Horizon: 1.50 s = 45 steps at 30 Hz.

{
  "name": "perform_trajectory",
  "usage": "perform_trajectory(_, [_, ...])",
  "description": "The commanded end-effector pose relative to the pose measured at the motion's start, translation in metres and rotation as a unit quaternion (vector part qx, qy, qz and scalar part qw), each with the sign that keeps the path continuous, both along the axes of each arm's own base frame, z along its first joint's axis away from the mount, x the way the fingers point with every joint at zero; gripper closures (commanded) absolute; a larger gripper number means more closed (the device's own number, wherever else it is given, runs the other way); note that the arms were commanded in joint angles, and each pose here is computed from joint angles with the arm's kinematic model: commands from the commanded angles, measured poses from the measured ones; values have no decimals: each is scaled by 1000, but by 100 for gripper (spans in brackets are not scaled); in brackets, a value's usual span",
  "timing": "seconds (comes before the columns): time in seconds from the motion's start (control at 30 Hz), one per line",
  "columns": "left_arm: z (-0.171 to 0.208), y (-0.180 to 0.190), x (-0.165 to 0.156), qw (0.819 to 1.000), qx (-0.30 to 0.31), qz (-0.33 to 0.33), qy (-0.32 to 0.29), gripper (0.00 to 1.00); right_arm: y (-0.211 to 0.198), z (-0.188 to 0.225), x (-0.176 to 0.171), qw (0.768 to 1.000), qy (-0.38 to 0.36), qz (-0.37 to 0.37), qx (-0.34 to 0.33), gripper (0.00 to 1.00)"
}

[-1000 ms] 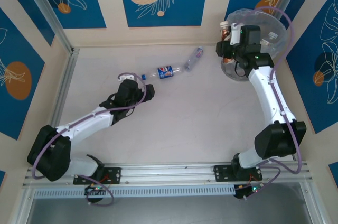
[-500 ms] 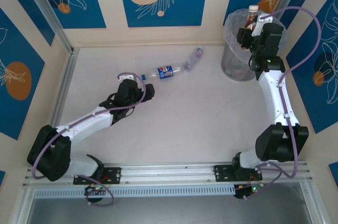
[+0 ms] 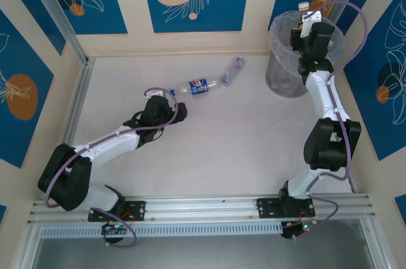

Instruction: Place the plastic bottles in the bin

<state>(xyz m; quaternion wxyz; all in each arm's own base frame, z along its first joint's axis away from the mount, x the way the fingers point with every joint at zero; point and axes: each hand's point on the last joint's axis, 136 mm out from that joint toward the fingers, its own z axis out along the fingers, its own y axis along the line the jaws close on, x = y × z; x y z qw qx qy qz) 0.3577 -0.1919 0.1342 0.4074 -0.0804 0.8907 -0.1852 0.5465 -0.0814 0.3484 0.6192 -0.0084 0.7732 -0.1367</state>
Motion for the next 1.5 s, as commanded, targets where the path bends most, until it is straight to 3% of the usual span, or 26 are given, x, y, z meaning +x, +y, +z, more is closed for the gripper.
perform_trajectory(0.0, [13,-6,12,1000,-22,2,-8,1,-17,24,17,998,-30,-20,-48,50])
perform_trajectory(0.2, [8,-6,13,1000,-21,7,-2,1,-36,3,42,998,29,-40,-25,46])
perform_trajectory(0.33, [7,-5,13,1000,-20,10,0,1,-38,-19,41,996,83,-44,-1,43])
perform_trajectory(0.5, [5,-7,13,1000,-22,7,1,1,-42,-39,32,986,151,-57,36,23])
perform_trajectory(0.6, [4,-8,12,1000,-24,4,3,1,-41,-39,32,986,154,-55,43,12])
perform_trajectory(0.73, [2,-5,10,1000,-24,8,1,1,-38,-34,33,985,151,-55,54,4])
perform_trajectory(0.9, [3,-1,7,1000,-18,8,-2,1,-28,-28,31,986,147,-48,68,0])
perform_trajectory(1.47, [7,-5,1,1000,-15,-16,-6,1,13,0,2,988,110,-13,111,0])
